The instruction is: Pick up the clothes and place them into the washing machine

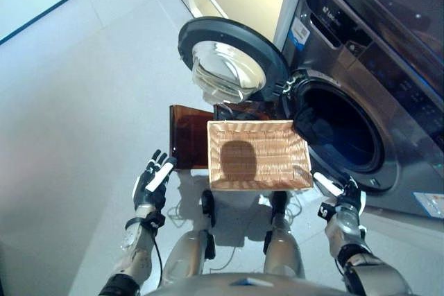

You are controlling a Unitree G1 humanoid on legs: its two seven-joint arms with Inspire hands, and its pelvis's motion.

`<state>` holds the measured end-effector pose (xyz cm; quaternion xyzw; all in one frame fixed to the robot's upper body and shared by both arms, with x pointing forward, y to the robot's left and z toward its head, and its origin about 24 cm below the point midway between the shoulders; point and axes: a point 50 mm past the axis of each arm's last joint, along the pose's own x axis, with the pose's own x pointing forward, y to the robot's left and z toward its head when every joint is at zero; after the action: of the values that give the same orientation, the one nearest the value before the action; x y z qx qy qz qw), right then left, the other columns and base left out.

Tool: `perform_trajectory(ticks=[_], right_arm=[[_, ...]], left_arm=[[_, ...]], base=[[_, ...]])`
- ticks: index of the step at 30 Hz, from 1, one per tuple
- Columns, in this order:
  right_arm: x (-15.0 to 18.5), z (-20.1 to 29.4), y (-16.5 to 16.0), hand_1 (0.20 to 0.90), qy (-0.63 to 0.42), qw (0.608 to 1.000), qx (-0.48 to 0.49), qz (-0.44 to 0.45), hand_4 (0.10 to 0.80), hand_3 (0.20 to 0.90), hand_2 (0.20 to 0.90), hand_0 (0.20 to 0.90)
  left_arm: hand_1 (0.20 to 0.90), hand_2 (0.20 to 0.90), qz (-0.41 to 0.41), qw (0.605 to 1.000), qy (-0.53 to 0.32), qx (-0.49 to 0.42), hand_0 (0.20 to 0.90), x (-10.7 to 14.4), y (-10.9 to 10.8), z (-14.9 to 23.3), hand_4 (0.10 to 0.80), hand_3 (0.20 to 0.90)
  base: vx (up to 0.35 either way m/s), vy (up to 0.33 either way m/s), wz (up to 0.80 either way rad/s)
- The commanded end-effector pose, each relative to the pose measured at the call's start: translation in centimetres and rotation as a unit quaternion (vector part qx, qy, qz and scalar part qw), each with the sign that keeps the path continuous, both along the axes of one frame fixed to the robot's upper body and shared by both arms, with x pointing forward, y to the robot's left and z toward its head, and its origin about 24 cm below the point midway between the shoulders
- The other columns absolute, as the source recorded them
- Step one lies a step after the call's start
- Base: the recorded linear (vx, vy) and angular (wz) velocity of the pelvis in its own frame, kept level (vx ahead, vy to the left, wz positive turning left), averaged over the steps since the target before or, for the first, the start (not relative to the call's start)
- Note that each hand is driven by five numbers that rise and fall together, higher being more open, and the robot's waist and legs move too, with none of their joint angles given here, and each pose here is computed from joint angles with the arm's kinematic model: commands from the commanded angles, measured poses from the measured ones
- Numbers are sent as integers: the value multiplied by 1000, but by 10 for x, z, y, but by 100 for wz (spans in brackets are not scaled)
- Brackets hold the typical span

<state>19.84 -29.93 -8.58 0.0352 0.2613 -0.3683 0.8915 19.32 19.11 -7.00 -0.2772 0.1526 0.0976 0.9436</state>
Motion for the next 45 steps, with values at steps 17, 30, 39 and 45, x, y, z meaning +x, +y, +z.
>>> perform_trajectory(ticks=[17,30,39,45], right_arm=[[31,42,-40,900,-2,994,-91,52,800,900,900,900],[76,101,-63,900,-96,989,-107,35,800,900,900,900],[98,144,-75,900,-152,979,-129,29,800,900,900,900],[108,167,-80,900,-181,974,-135,30,800,900,900,900]], left_arm=[[900,900,-12,988,-157,-6,900,25,15,59,800,900],[900,900,-57,983,-172,-37,900,21,0,67,800,900],[900,900,-65,982,-172,-41,900,20,-3,67,800,900],[900,900,-70,981,-175,-44,900,20,-4,69,800,900]], base=[[-44,-6,-1],[-42,-10,-4],[-2,0,-5],[2,1,-1]])
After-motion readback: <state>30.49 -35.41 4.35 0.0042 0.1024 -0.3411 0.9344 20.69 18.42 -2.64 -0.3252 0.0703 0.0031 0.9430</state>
